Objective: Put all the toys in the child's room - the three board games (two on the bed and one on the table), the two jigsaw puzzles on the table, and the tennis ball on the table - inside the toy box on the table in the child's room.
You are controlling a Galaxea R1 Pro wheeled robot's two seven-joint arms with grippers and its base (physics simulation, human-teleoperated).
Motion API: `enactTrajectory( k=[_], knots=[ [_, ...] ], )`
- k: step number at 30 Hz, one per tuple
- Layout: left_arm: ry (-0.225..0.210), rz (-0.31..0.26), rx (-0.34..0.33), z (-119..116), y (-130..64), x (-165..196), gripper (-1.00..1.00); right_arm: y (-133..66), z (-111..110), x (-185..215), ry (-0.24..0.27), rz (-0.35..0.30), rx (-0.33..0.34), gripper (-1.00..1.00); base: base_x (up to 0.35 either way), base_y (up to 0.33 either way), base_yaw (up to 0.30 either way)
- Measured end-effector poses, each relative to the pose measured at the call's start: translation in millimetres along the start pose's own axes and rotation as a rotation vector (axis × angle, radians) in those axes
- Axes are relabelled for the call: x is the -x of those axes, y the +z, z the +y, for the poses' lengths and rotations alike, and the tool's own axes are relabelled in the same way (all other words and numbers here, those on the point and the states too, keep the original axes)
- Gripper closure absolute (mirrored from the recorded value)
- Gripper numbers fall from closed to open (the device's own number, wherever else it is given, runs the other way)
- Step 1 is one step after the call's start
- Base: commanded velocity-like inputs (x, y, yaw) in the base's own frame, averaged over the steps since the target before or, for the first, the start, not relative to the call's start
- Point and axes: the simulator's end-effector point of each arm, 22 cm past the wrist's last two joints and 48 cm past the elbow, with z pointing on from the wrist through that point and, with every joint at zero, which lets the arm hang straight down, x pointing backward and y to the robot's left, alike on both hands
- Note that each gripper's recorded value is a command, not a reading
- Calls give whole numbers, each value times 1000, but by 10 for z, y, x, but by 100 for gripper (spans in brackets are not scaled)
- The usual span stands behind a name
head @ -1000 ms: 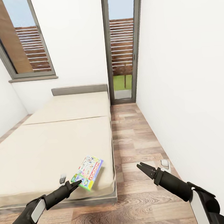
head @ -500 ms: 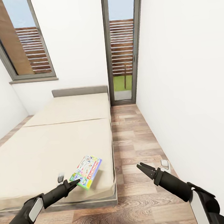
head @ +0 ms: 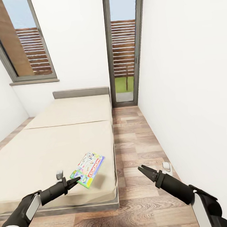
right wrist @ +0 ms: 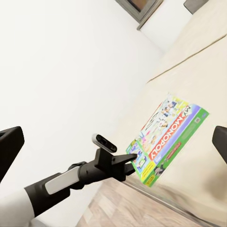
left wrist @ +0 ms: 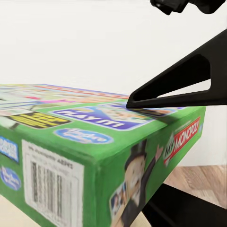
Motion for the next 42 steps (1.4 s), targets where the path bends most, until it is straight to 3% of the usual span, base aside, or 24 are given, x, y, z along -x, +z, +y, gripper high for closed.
enactTrajectory(
  k=[5,11,18,20,23,27,42],
  knots=[
    [-19,7,1,-101,-145,100,100,26,46,56,-1,4,-11,-100,0,0,0],
    [-49,19,-6,-231,-255,166,100,36,-103,109,13,7,-107,-100,0,0,0],
    [-70,35,-38,-491,-609,381,100,15,-121,111,45,29,-152,-100,0,0,0],
    [-65,51,-73,-635,-753,435,100,10,-100,130,47,32,-153,-100,0,0,0],
    [-41,140,-137,-886,-982,373,100,2,-69,169,47,32,-154,-100,0,0,0],
    [-20,212,-119,-972,-1121,309,100,8,-46,201,48,36,-162,-100,0,0,0],
    [10,231,-70,-1201,-1346,462,100,73,178,380,50,33,-154,-100,-19,0,0]
  ],
)
